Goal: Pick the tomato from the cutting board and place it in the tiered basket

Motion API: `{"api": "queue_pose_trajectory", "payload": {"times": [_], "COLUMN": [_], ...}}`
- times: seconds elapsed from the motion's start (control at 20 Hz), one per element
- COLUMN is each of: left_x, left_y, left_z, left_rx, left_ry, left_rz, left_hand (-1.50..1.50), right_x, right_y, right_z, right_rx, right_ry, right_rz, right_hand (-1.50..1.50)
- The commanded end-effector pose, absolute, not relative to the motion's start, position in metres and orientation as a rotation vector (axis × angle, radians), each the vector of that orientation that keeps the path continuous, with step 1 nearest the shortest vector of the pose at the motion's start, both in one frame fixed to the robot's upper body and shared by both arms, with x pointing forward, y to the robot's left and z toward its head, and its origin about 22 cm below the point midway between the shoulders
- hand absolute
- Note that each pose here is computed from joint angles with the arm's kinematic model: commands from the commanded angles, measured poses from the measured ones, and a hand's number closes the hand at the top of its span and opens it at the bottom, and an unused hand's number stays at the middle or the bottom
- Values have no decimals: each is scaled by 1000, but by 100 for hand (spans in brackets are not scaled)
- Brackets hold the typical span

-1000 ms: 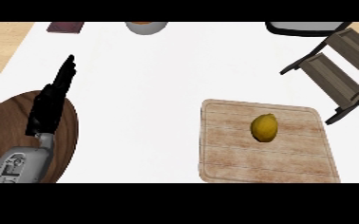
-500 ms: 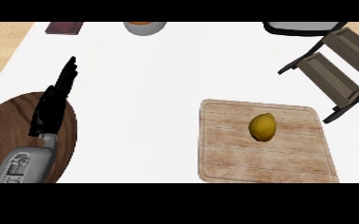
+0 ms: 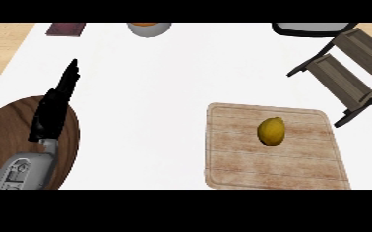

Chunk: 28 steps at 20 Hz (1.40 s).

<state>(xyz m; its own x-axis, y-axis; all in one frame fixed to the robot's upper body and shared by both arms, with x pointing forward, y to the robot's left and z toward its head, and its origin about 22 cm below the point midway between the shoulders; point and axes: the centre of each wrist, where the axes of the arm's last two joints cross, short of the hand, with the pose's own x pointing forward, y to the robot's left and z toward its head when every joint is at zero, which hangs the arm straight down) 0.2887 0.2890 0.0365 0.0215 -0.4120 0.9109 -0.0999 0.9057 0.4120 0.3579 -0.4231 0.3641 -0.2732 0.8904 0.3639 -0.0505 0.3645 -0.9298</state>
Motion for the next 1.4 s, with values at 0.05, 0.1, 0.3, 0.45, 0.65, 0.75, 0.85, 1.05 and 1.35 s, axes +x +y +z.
{"api": "queue_pose_trajectory", "payload": {"times": [0.05, 0.1, 0.3, 0.45, 0.65, 0.75, 0.85, 1.05, 1.35], "left_x": [283, 292, 273, 281, 285, 293, 300, 284, 289], "left_y": [281, 290, 293, 304, 298, 295, 291, 294, 296], "left_z": [31, 29, 17, 41, 33, 45, 49, 40, 42], "left_rx": [408, 420, 427, 419, 409, 408, 426, 392, 409], "left_ry": [-1533, -1535, -1546, -1549, -1554, -1541, -1545, -1554, -1555], "left_rz": [-252, -243, -238, -248, -257, -241, -250, -239, -240], "left_hand": [0, 0, 0, 0, 0, 0, 0, 0, 0], "right_x": [371, 373, 370, 352, 343, 333, 326, 288, 245], "right_y": [-433, -422, -446, -466, -479, -492, -494, -541, -585], "right_z": [355, 357, 347, 375, 392, 396, 414, 409, 384], "right_rx": [-682, -650, -595, -581, -644, -622, -642, -582, -547], "right_ry": [-1551, -1591, -1690, -1770, -1807, -1775, -1715, -1624, -1607], "right_rz": [1058, 1013, 851, 753, 646, 603, 557, 473, 464], "right_hand": [-150, -150, -150, -150, -150, -150, -150, -150, -150]}}
